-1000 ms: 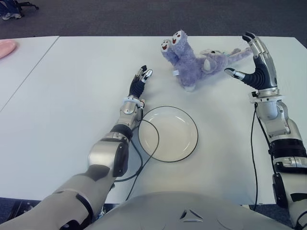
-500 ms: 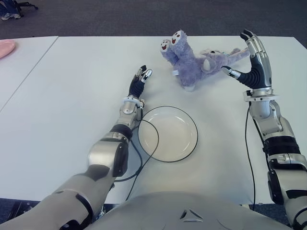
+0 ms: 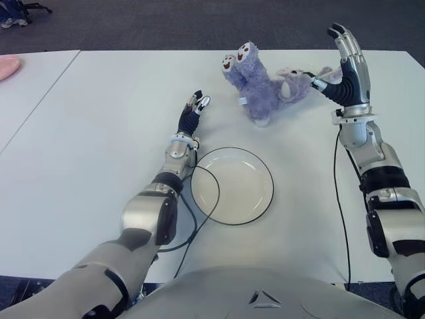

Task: Put the doll into the plate.

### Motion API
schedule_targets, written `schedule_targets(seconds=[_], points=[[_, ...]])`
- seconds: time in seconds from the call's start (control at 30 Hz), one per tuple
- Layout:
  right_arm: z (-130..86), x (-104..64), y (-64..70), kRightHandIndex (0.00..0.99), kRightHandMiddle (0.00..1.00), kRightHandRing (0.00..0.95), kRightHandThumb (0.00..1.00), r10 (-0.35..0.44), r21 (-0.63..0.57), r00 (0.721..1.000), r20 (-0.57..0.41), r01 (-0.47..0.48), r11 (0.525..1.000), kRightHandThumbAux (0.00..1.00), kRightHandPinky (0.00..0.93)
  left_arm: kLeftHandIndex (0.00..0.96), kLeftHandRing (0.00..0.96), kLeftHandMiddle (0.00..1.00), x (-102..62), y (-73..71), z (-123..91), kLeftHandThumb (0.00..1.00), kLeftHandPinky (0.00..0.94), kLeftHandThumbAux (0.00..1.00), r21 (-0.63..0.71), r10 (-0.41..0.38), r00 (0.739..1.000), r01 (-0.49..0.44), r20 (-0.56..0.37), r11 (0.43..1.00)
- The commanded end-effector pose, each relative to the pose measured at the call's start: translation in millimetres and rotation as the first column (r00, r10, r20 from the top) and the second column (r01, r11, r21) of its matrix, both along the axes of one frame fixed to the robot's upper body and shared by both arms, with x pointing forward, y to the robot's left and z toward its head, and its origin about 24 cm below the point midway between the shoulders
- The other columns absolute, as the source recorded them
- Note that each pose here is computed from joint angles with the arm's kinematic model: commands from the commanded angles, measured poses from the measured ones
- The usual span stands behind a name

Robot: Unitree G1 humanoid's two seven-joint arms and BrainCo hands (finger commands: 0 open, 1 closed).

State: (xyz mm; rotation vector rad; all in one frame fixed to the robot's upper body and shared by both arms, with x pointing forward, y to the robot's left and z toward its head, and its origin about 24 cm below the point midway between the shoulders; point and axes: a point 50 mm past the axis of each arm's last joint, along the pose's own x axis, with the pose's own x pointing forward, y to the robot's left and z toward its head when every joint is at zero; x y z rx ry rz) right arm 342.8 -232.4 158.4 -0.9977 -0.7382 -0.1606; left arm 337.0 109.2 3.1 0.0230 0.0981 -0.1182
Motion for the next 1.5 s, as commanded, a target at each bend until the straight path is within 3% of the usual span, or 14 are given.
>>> schedule_targets(seconds=[0.03,0.37,1.03,1.23,1.5], points=[[6.7,21.6,15.6,0.0,0.0,0.0,0.287,-0.01,-0.072,0.999,-0.034,0.008,0.997,0.346,0.0,0.081,0.019,0.037,-58.3,10.5,-76.8,0.0,0.017,0.335,0.01,0.016,0.926,-0.013,-0.378,1.0],[10.1,43.6,37.8,0.0,0.0,0.0,0.346,-0.04,-0.142,0.996,-0.085,0.027,0.99,0.365,0.033,0.084,0.022,0.038,-59.0,7.8,-77.3,0.0,0.02,0.332,0.002,0.004,0.924,-0.003,-0.382,1.0],[20.6,58.4,41.8,0.0,0.0,0.0,0.371,-0.118,-0.179,0.983,-0.143,0.091,0.98,0.457,0.026,0.116,0.027,0.045,-57.8,4.5,-75.3,0.0,0.027,0.348,-0.036,-0.005,0.929,-0.009,-0.369,0.999],[31.1,65.4,48.0,0.0,0.0,0.0,0.385,-0.154,-0.175,0.977,-0.15,0.127,0.976,0.487,0.069,0.131,0.029,0.047,-57.3,3.8,-74.9,0.0,0.034,0.344,-0.044,-0.009,0.929,-0.008,-0.37,0.999],[32.1,68.1,59.5,0.0,0.0,0.0,0.442,-0.146,-0.148,0.977,-0.153,0.123,0.981,0.504,0.054,0.143,0.029,0.05,-57.1,2.6,-74.9,0.0,0.027,0.338,-0.052,-0.018,0.927,-0.002,-0.375,0.999]])
